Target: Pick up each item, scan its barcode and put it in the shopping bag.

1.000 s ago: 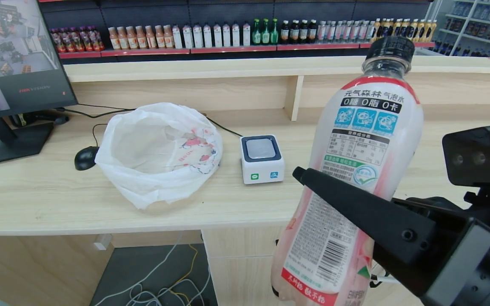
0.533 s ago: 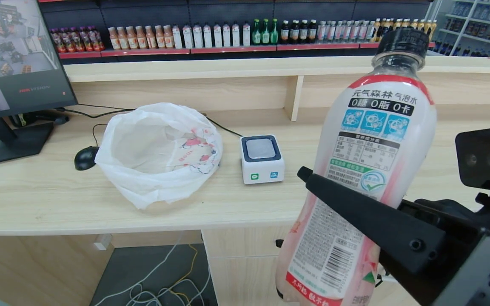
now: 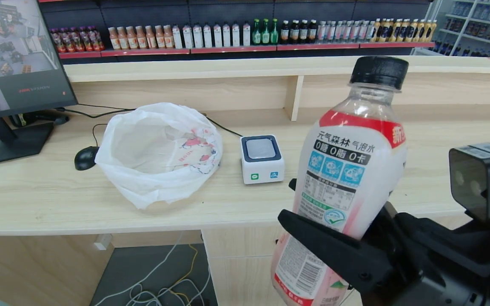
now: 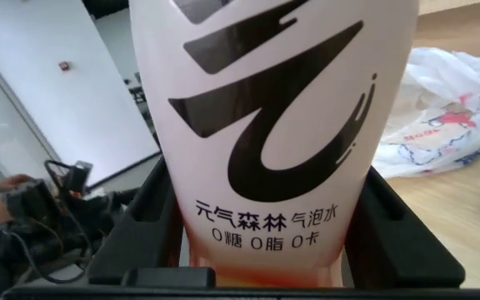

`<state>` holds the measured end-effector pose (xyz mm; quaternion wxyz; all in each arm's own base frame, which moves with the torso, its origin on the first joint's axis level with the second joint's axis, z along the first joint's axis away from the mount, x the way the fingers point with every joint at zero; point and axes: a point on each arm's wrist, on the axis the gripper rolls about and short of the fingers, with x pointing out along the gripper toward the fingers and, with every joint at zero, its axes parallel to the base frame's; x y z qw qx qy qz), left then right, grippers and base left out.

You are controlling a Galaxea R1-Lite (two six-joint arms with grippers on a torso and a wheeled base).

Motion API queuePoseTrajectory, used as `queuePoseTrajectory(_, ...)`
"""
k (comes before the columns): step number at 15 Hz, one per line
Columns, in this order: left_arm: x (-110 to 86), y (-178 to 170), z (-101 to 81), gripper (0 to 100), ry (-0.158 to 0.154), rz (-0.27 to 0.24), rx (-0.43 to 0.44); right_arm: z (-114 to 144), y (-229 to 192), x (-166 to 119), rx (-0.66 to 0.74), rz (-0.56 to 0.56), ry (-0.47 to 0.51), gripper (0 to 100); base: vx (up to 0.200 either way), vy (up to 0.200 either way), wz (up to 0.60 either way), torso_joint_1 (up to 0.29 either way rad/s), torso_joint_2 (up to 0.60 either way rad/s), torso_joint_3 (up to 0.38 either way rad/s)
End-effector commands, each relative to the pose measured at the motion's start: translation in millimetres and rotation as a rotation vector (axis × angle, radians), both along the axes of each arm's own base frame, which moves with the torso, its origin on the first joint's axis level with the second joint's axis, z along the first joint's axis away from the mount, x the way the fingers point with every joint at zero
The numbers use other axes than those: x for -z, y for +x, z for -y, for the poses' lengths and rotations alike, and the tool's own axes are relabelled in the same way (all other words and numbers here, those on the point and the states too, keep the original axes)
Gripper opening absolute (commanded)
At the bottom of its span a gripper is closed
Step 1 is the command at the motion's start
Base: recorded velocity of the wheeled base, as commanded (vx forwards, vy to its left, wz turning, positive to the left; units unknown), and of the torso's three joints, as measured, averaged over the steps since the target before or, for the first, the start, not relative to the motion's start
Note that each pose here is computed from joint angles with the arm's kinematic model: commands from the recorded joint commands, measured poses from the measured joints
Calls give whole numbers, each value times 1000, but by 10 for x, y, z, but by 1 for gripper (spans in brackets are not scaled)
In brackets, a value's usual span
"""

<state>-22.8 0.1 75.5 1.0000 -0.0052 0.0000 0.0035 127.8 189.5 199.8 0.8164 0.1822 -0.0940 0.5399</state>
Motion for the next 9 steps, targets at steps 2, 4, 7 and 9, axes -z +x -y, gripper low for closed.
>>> queuePoseTrajectory(2,0,0,0,100,0,0,-1,49,19,168,58,44,-103,0,0,0,0,0,0,0)
queuePoseTrajectory(4,0,0,0,100,0,0,-1,101,64,225,152,76,-151,0,0,0,0,0,0,0)
queuePoseTrajectory(7,0,0,0,100,0,0,-1,180,181,215,331,144,-200,0,0,0,0,0,0,0)
queuePoseTrajectory(9,0,0,0,100,-2,0,-1,257,265,208,434,166,-225,0,0,0,0,0,0,0)
